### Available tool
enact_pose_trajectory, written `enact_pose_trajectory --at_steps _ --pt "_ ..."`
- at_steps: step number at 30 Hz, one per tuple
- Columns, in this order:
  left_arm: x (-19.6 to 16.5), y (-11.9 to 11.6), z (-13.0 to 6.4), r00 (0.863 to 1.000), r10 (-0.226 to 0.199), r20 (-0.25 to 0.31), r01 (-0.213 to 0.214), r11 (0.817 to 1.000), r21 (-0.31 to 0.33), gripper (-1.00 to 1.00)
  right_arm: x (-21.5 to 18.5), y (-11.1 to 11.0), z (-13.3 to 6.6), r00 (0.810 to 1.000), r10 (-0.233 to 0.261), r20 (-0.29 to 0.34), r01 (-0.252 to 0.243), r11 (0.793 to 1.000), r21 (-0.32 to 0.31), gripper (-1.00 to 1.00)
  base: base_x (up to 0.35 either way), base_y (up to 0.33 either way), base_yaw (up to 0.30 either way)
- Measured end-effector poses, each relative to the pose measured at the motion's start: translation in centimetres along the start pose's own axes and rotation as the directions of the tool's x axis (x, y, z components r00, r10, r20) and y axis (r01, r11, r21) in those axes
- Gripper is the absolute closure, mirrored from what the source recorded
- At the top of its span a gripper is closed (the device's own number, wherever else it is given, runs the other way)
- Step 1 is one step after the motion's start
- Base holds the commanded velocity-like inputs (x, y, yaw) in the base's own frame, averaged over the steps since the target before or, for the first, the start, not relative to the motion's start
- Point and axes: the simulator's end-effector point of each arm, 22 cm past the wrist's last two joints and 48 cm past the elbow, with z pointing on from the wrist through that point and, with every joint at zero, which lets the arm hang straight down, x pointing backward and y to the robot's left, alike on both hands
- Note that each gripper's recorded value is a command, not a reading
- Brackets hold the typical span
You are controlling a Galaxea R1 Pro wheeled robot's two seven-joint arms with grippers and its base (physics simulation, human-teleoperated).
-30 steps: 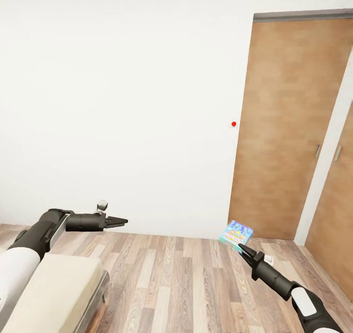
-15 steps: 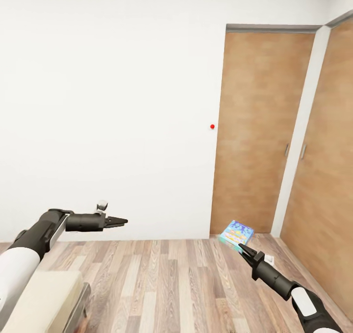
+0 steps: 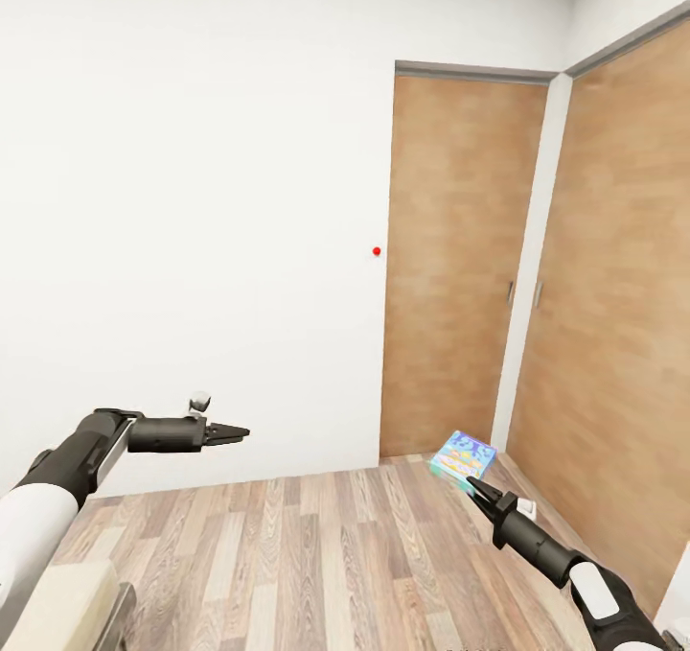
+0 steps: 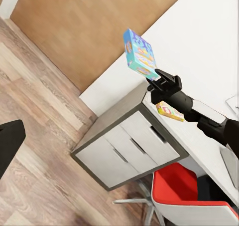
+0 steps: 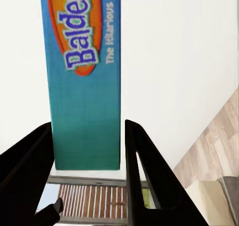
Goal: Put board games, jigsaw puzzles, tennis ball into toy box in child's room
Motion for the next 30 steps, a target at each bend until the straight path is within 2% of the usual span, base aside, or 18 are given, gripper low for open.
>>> enact_pose_trajectory --at_steps 8,10,12,14,15,18,20,24,30 --pt "-0.2 -0.3 -0.1 1.0 0.007 0.003 -0.007 1.0 -0.001 -1.0 -0.2 0.6 0.0 1.0 -0.01 0.006 0.01 1.0 -0.011 1.0 0.0 0.0 -0.257" --pt "-0.2 -0.4 -0.2 1.0 0.009 0.004 -0.009 1.0 0.0 -1.0 -0.8 1.6 0.1 0.999 -0.039 0.018 0.04 0.999 -0.027 1.0 0.0 0.0 -0.257" --pt "-0.3 -0.5 -0.2 1.0 0.011 0.005 -0.011 1.0 -0.001 -1.0 -1.6 3.7 0.3 0.995 -0.1 0.028 0.102 0.993 -0.054 1.0 0.0 0.0 -0.257" --pt "-0.3 -0.6 -0.2 1.0 0.013 0.005 -0.013 1.0 -0.001 -1.0 -2.3 7.2 0.7 0.98 -0.197 0.03 0.199 0.976 -0.093 1.0 0.0 0.0 -0.257" --pt "-0.3 -0.6 -0.3 1.0 0.013 0.006 -0.013 1.0 -0.001 -1.0 -2.3 9.2 0.9 0.967 -0.255 0.025 0.256 0.96 -0.115 1.0 0.0 0.0 -0.256" --pt "-0.4 -0.8 -0.3 1.0 0.016 0.007 -0.016 1.0 -0.001 -1.0 -1.4 15.4 1.2 0.912 -0.409 0.005 0.403 0.896 -0.184 1.0 0.0 0.0 -0.257" --pt "-0.4 -0.8 -0.3 1.0 0.018 0.007 -0.018 1.0 -0.001 -1.0 -0.4 16.8 0.4 0.883 -0.469 -0.004 0.46 0.867 -0.192 1.0 0.0 0.0 -0.257" --pt "-0.5 -1.0 -0.4 1.0 0.021 0.009 -0.021 1.0 0.0 -1.0 0.5 18.1 -0.6 0.854 -0.52 -0.004 0.509 0.837 -0.204 1.0 0.0 0.0 -0.257" --pt "-0.7 -1.3 -0.4 1.0 0.026 0.011 -0.026 1.0 0.0 -1.0 0.8 18.7 -0.9 0.846 -0.534 -0.002 0.521 0.827 -0.211 1.0 0.0 0.0 -0.257"
